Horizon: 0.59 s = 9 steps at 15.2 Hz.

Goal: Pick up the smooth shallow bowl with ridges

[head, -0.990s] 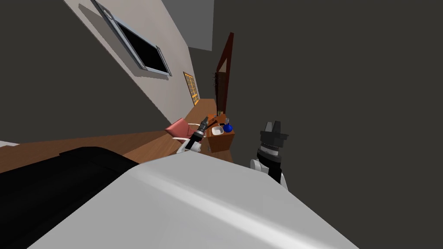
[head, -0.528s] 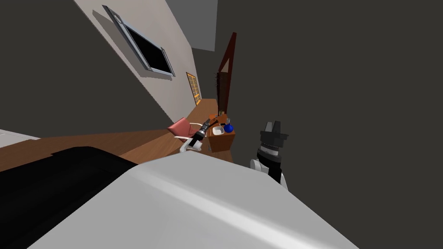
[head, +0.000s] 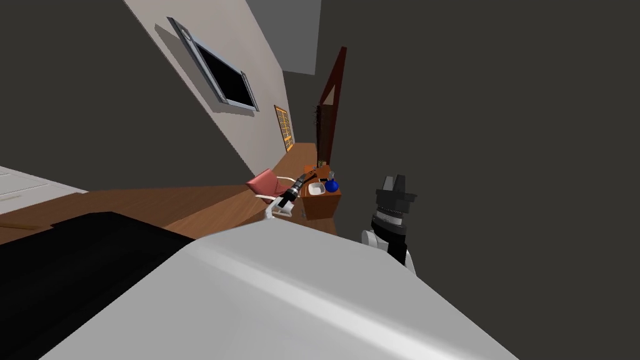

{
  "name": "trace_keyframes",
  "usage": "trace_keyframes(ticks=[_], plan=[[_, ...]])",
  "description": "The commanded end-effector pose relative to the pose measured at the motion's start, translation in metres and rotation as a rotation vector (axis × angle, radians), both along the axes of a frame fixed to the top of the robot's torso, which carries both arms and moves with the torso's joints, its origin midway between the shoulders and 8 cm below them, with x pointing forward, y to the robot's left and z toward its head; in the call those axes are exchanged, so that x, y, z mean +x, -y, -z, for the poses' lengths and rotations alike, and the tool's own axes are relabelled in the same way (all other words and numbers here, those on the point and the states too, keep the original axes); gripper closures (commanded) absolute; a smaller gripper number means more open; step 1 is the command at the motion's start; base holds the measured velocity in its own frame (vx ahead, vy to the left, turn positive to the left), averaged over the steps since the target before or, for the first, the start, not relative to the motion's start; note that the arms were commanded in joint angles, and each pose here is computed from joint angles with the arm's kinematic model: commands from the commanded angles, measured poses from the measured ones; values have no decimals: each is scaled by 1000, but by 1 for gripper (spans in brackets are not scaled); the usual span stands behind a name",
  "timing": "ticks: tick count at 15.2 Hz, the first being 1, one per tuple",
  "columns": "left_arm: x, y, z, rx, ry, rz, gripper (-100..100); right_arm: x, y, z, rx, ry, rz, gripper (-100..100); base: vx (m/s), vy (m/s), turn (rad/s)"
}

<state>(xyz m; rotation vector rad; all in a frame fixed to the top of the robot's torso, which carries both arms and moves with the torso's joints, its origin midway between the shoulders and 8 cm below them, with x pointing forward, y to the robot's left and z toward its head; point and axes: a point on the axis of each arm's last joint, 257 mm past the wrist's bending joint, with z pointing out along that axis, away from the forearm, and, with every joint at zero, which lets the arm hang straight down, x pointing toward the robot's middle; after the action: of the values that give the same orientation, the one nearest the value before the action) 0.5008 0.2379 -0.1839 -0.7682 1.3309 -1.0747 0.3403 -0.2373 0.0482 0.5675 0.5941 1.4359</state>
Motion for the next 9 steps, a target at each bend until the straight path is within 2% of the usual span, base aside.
trace_keyframes(ticks=[1,4,5,6,9], plan=[[7,-5,18,8,-45,-9,-100,0,0,0,0,0,0,0,4,-26,91],[17,-9,36,18,-90,-18,-100,0,0,0,0,0,0,0,3,-23,68],[27,-10,36,25,-102,-21,-100,0,0,0,0,0,0,0,4,-30,134],[26,-13,50,28,-128,-27,-100,0,0,0,0,0,0,0,3,-32,90],[35,-18,63,36,-165,-38,-100,0,0,0,0,0,0,0,1,-23,65]])
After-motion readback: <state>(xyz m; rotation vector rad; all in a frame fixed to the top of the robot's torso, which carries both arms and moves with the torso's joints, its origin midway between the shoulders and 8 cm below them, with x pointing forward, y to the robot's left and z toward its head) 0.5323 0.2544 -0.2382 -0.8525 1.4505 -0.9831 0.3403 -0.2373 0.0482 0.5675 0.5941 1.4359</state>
